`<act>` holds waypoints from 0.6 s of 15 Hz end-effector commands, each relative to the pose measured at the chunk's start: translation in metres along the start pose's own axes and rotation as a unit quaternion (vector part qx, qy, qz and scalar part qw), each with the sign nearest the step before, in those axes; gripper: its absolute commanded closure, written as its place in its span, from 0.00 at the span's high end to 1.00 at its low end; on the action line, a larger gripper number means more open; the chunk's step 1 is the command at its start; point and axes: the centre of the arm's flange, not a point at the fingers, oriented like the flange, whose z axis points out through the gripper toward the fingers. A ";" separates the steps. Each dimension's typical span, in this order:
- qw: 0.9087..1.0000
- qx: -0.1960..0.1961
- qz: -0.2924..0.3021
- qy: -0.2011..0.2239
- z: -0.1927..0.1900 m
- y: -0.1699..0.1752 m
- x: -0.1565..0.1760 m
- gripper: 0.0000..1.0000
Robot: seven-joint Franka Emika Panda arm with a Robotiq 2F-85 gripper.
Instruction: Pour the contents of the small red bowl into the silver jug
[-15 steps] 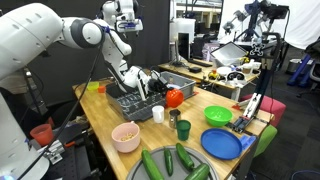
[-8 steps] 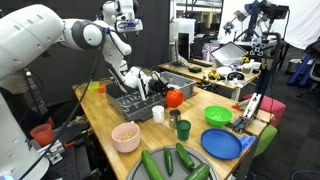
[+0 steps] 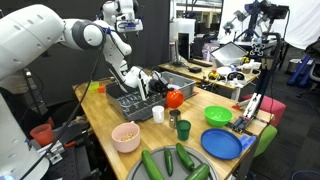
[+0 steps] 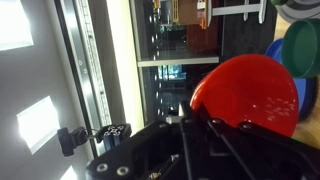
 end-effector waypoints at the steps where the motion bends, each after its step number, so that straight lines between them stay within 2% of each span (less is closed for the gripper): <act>1: 0.998 0.044 0.032 -0.035 0.015 0.005 0.012 0.02; 5: 0.992 0.080 0.067 -0.068 0.029 0.022 0.010 0.02; 9: 0.978 0.130 0.126 -0.099 0.048 0.054 0.020 0.02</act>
